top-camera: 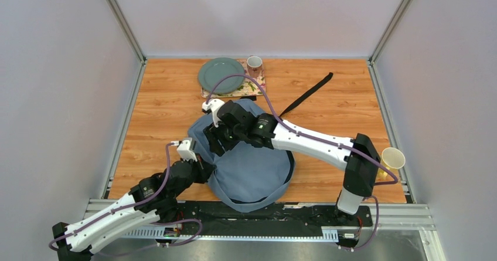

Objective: Pack the student bag
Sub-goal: Zip the student bag at the center of the board.

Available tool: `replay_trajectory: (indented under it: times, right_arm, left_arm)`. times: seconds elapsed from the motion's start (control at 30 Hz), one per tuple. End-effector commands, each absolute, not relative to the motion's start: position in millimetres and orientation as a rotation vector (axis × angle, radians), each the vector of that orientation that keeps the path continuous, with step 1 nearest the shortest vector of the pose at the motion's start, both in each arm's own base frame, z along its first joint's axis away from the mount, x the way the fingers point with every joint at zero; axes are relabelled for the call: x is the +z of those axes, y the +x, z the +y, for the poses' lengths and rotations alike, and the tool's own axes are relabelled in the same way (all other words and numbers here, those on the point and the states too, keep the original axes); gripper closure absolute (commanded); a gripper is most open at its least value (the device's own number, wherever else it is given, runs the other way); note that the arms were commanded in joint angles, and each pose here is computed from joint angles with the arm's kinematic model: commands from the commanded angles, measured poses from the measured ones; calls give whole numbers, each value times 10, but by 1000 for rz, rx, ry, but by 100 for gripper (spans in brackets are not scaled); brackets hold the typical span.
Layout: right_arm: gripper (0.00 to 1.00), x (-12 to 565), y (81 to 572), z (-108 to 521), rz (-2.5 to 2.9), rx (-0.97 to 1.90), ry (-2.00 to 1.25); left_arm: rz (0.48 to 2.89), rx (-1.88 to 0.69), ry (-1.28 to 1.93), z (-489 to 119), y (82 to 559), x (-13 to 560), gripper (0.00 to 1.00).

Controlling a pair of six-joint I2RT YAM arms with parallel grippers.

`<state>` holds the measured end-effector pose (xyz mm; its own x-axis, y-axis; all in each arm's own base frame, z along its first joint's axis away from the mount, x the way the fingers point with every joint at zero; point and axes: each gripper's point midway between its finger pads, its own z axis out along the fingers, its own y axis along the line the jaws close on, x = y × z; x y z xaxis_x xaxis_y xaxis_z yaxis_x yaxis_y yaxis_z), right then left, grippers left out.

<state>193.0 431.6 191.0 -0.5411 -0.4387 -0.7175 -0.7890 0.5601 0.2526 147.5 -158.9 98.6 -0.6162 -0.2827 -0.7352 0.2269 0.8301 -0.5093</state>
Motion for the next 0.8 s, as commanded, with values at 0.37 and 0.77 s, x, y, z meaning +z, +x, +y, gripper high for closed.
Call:
replay_trajectory:
  times: [0.37, 0.77]
  right_arm:
    - [49, 1555, 2124, 4705, 2173, 659, -1104]
    - [100, 1495, 2162, 4561, 2194, 605, -1033]
  left_arm:
    - [2049, -728, -100, -1548, 1562, 1137, 100]
    - [2045, -700, -108, -1503, 1581, 1189, 69]
